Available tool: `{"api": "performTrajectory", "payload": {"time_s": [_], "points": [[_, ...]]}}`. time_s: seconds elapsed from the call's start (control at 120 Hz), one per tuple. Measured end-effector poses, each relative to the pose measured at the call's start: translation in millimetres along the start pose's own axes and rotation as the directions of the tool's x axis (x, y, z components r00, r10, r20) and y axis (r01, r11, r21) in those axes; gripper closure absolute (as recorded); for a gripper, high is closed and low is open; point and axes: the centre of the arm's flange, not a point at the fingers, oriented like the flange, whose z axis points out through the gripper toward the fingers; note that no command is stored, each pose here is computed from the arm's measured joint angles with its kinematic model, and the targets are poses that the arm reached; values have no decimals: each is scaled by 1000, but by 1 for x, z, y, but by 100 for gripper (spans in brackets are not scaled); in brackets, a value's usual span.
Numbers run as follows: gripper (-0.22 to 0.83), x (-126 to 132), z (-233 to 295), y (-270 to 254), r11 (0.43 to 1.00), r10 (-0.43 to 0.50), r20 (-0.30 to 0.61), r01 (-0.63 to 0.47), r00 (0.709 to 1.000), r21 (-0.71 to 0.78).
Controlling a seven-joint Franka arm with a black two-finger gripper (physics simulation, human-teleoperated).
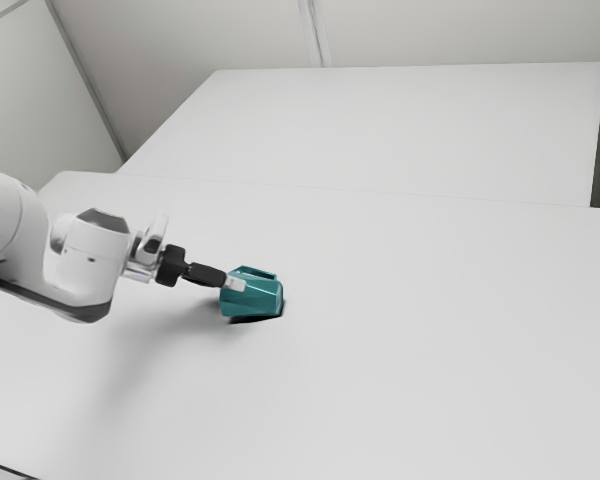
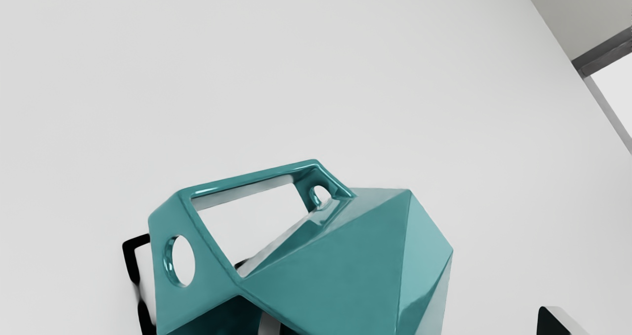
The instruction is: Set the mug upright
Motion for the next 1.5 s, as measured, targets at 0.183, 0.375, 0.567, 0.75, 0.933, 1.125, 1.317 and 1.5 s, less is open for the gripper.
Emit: {"api": "performTrajectory", "payload": {"time_s": [0.183, 0.375, 0.567, 0.75, 0.933, 1.125, 1.317, 1.5], "points": [[19, -1, 2, -1, 1000, 13, -5, -13, 1000, -8], [41, -1, 2, -2, 1000, 24, -9, -24, 1000, -10], [58, 0, 3, -1, 999, 37, -9, -37, 999, -10], [68, 9, 7, 7, 998, 63, -29, -64, 998, -17], [73, 25, 8, 21, 993, 111, -50, -112, 993, -21], [75, 42, 5, 37, 986, 163, -67, -164, 984, -14], [76, 56, 7, 56, 977, 212, -38, -212, 977, 16], [77, 72, 7, 66, 962, 260, 53, -264, 964, 75]]}}
